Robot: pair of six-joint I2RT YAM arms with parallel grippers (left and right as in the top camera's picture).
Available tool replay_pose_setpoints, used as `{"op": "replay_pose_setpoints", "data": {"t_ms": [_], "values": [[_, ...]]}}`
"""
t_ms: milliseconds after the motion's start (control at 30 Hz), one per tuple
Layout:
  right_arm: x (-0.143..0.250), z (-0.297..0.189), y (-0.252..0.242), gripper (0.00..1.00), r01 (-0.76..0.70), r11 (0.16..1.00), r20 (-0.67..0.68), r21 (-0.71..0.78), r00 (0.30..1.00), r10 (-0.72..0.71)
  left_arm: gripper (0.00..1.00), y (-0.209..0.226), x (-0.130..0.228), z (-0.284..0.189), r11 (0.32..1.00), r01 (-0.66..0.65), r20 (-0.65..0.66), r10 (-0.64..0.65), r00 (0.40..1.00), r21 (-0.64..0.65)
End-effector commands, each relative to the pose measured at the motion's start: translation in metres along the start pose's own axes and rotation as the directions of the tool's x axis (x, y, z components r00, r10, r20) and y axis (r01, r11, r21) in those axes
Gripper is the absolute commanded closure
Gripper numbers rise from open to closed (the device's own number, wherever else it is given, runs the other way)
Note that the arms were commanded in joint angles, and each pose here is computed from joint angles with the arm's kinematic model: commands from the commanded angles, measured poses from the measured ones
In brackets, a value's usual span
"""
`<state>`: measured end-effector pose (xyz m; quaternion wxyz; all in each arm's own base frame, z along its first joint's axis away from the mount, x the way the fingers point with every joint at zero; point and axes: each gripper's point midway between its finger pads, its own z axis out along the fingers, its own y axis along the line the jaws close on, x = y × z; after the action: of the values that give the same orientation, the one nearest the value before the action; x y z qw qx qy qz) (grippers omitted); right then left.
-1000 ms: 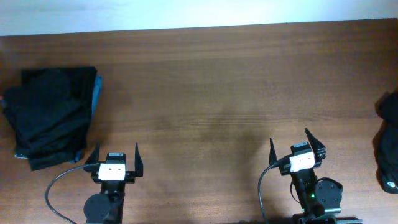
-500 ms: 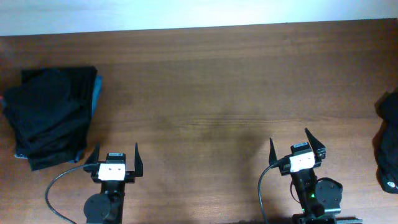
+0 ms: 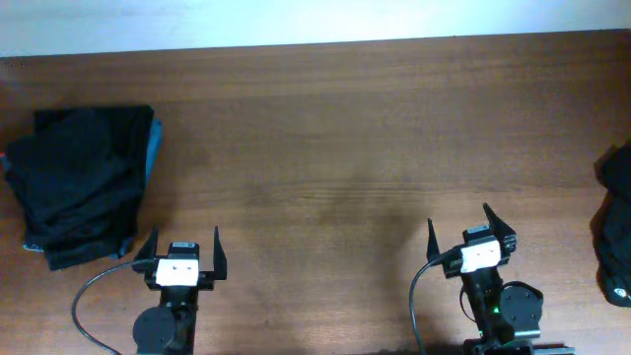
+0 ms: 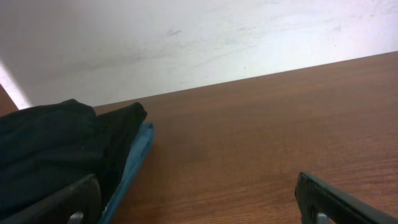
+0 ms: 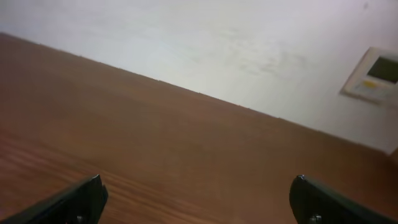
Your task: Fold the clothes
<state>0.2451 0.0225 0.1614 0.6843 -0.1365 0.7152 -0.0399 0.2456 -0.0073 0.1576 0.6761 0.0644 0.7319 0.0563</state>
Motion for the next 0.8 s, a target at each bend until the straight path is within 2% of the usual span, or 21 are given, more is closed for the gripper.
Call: {"op": "replay_pose_setpoints", "data": {"t_ms": [0, 100, 233, 367, 567, 767], "values": [[-0.004, -0.001, 0.002, 0.01, -0.153, 0.988, 0.014, -0.015, 0.988, 0.153, 0.01, 0.003, -0.003, -0.001, 0.999, 0.049, 0.008, -0.049, 0.999, -0.013], [-0.015, -0.003, -0.001, 0.01, -0.161, 0.987, 0.038, -0.012, 0.986, 0.162, 0.01, 0.004, -0.012, -0.002, 0.997, 0.073, 0.028, -0.073, 0.997, -0.014], [-0.039, -0.010, -0.014, 0.01, -0.176, 0.984, 0.063, 0.030, 0.983, 0.173, 0.01, 0.010, -0.043, -0.009, 0.997, 0.078, 0.078, -0.076, 0.994, -0.019], [-0.058, -0.015, -0.026, 0.01, -0.226, 0.972, 0.042, 0.069, 0.974, 0.223, 0.01, 0.015, -0.072, -0.012, 0.997, 0.077, 0.074, -0.076, 0.994, -0.018], [-0.066, -0.009, -0.029, 0.01, -0.237, 0.969, -0.138, 0.069, 0.960, 0.244, 0.01, 0.018, -0.096, 0.001, 0.998, 0.064, -0.073, -0.064, 0.995, -0.004], [-0.068, 0.006, -0.032, 0.01, -0.250, 0.966, -0.369, 0.071, 0.893, 0.258, 0.01, 0.017, -0.108, 0.031, 0.998, 0.051, -0.268, -0.043, 0.962, 0.023]]}}
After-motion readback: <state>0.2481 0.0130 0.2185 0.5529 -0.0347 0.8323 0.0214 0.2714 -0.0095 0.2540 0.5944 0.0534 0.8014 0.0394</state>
